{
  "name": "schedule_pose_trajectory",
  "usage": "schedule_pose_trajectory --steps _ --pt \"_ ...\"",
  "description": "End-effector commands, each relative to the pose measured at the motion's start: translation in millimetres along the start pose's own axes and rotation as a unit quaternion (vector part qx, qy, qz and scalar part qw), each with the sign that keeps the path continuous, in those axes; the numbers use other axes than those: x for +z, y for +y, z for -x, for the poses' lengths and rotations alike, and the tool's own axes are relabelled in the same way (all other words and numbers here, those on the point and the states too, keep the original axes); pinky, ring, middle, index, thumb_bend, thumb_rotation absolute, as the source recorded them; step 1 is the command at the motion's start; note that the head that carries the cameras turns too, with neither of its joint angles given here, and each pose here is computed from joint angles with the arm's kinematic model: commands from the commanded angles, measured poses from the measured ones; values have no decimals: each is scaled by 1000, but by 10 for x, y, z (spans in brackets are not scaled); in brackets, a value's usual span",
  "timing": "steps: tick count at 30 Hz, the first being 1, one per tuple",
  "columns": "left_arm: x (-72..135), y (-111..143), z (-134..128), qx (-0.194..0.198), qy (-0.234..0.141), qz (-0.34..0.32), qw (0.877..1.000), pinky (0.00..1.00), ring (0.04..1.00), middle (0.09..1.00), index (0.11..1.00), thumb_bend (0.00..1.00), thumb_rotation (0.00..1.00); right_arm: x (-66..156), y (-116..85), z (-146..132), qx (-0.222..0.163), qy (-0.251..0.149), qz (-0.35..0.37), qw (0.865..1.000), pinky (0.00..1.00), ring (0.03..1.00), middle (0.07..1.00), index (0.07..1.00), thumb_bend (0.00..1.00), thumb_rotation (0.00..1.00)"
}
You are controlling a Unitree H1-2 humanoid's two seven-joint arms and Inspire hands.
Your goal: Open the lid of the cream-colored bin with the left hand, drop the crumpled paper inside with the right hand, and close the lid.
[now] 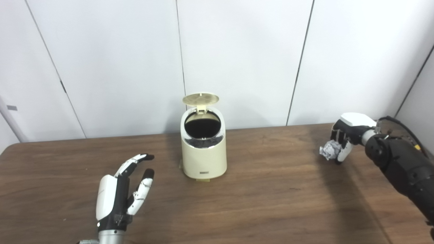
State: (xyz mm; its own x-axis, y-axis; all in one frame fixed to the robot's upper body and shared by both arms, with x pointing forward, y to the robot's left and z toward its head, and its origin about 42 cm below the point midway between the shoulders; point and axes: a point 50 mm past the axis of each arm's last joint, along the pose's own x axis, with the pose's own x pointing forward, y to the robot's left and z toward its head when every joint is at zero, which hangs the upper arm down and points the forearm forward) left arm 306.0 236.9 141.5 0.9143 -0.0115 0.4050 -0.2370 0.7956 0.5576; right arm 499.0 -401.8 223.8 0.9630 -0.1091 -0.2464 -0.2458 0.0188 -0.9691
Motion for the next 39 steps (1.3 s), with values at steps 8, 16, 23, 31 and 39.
schedule_pose_trajectory --steps 8,16,23,31,39 --pt "-92 -74 116 -11 15 -8 1000 785 812 793 759 468 1000 -20 -372 51 -38 7 19 999 368 458 451 494 531 0" --pt "-103 -89 112 -11 16 -6 1000 788 812 792 756 459 1000 11 -448 43 -38 25 54 998 293 381 448 495 529 0" --pt "-114 -89 112 -12 17 -8 1000 786 810 790 752 452 1000 17 -497 19 -34 35 39 998 325 407 421 499 529 0" --pt "-131 -82 113 -13 15 -12 1000 774 805 786 758 459 1000 12 -608 57 -26 31 28 999 469 552 537 463 523 0" --pt "-128 -70 114 -13 16 -12 1000 783 807 787 751 451 1000 -36 -577 34 -28 29 20 999 462 539 536 468 523 0"
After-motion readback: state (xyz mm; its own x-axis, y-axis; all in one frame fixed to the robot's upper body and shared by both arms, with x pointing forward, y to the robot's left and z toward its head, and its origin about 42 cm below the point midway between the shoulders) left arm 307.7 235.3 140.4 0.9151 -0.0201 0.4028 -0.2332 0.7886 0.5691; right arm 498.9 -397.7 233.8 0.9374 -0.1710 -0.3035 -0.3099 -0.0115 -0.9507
